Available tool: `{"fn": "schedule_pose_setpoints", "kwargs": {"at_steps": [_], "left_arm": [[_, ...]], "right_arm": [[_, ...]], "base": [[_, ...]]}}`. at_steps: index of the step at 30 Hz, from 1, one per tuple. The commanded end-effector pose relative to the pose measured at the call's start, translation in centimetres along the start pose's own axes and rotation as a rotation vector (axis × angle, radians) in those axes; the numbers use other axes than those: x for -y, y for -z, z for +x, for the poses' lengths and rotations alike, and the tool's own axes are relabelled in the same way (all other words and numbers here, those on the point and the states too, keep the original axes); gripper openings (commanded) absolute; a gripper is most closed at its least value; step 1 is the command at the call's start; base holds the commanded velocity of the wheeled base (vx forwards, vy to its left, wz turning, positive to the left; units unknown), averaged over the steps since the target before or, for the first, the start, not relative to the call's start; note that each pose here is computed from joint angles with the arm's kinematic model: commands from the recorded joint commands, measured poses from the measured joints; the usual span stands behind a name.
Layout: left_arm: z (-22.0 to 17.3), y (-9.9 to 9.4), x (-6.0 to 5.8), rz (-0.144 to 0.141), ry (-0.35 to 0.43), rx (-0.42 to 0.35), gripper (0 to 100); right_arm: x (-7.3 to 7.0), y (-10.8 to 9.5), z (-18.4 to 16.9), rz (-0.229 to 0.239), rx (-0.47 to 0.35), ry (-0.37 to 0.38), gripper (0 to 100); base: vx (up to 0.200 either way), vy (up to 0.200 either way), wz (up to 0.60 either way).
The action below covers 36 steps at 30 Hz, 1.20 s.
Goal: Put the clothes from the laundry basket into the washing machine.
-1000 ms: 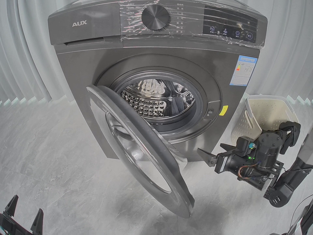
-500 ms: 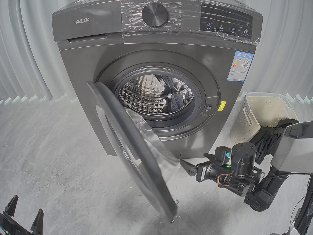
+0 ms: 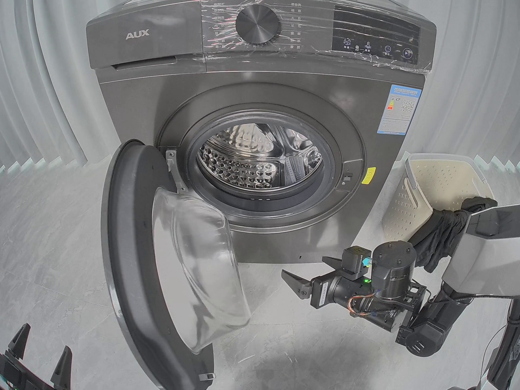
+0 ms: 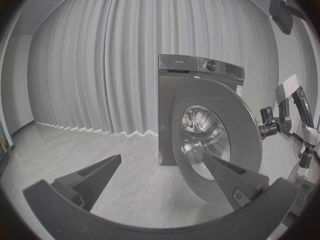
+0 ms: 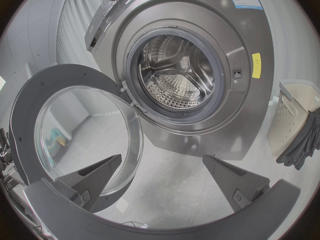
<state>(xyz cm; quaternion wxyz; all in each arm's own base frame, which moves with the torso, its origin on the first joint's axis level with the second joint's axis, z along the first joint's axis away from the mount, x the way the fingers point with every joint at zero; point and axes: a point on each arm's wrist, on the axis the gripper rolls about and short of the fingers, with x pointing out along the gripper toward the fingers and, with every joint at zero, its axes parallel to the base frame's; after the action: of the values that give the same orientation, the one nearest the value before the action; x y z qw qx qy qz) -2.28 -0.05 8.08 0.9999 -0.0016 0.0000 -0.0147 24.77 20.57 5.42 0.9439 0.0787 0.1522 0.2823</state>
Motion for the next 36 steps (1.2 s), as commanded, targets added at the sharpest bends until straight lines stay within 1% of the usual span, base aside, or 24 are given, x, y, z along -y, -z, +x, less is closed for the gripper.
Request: {"fn": "schedule_pose_setpoints", "kwargs": {"at_steps": [1, 2, 8, 13, 14, 15, 16, 17, 22, 23, 28, 30, 31, 33, 35, 36], "left_arm": [[0.0, 0.5, 0.0, -0.003, 0.001, 0.002, 100], [0.0, 0.5, 0.0, -0.004, 0.000, 0.002, 100], [0.0, 0.5, 0.0, 0.000, 0.000, 0.002, 100], [0.0, 0.5, 0.0, 0.000, 0.000, 0.002, 100], [0.0, 0.5, 0.0, 0.000, 0.000, 0.002, 100], [0.0, 0.5, 0.0, 0.000, 0.000, 0.002, 100], [0.0, 0.5, 0.0, 0.000, 0.000, 0.002, 100], [0.0, 0.5, 0.0, 0.000, 0.000, 0.002, 100], [0.0, 0.5, 0.0, 0.002, 0.000, 0.002, 100], [0.0, 0.5, 0.0, 0.002, 0.000, 0.002, 100], [0.0, 0.5, 0.0, 0.000, 0.000, 0.002, 100], [0.0, 0.5, 0.0, 0.000, 0.000, 0.002, 100], [0.0, 0.5, 0.0, 0.000, 0.000, 0.002, 100], [0.0, 0.5, 0.0, 0.000, 0.000, 0.002, 100], [0.0, 0.5, 0.0, 0.000, 0.000, 0.002, 100], [0.0, 0.5, 0.0, 0.000, 0.000, 0.002, 100]], "right_arm": [[-0.7, -0.7, 0.8, 0.000, 0.031, -0.024, 100], [-1.0, -0.8, 1.1, -0.001, 0.036, -0.034, 100], [-1.3, -0.7, 3.3, -0.007, 0.009, -0.041, 100], [-2.5, -0.3, 4.6, -0.014, -0.024, -0.079, 100], [-2.7, -0.3, 4.7, -0.015, -0.022, -0.082, 100], [-3.5, -0.3, 5.1, -0.019, -0.024, -0.101, 100], [-3.5, -0.3, 5.1, -0.020, -0.025, -0.102, 100], [-4.0, -0.1, 5.5, -0.023, -0.032, -0.110, 100], [-5.0, 0.6, 6.4, -0.030, -0.034, -0.136, 100], [-5.4, 0.8, 6.6, -0.031, -0.035, -0.145, 100], [-6.0, 1.0, 7.7, -0.033, -0.012, -0.160, 100], [-7.0, 1.1, 8.0, -0.037, -0.003, -0.188, 100], [-7.1, 1.2, 8.0, -0.038, -0.004, -0.190, 100], [-8.1, 1.1, 8.0, -0.042, 0.007, -0.216, 100], [-8.3, 0.8, 8.1, -0.042, 0.009, -0.222, 100], [-8.1, 0.6, 8.2, -0.040, 0.011, -0.221, 100]], "base": [[-0.200, 0.000, 0.00], [-0.200, 0.000, 0.00], [-0.200, 0.000, 0.00], [0.000, 0.000, 0.00], [0.000, 0.000, 0.00], [0.000, 0.000, 0.00], [0.000, 0.000, 0.00], [0.000, 0.000, 0.00], [0.000, 0.000, 0.00], [0.000, 0.000, 0.00], [0.000, 0.000, 0.00], [0.000, 0.000, 0.00], [0.000, 0.000, 0.00], [0.000, 0.000, 0.00], [0.000, 0.000, 0.00], [0.000, 0.000, 0.00]]}}
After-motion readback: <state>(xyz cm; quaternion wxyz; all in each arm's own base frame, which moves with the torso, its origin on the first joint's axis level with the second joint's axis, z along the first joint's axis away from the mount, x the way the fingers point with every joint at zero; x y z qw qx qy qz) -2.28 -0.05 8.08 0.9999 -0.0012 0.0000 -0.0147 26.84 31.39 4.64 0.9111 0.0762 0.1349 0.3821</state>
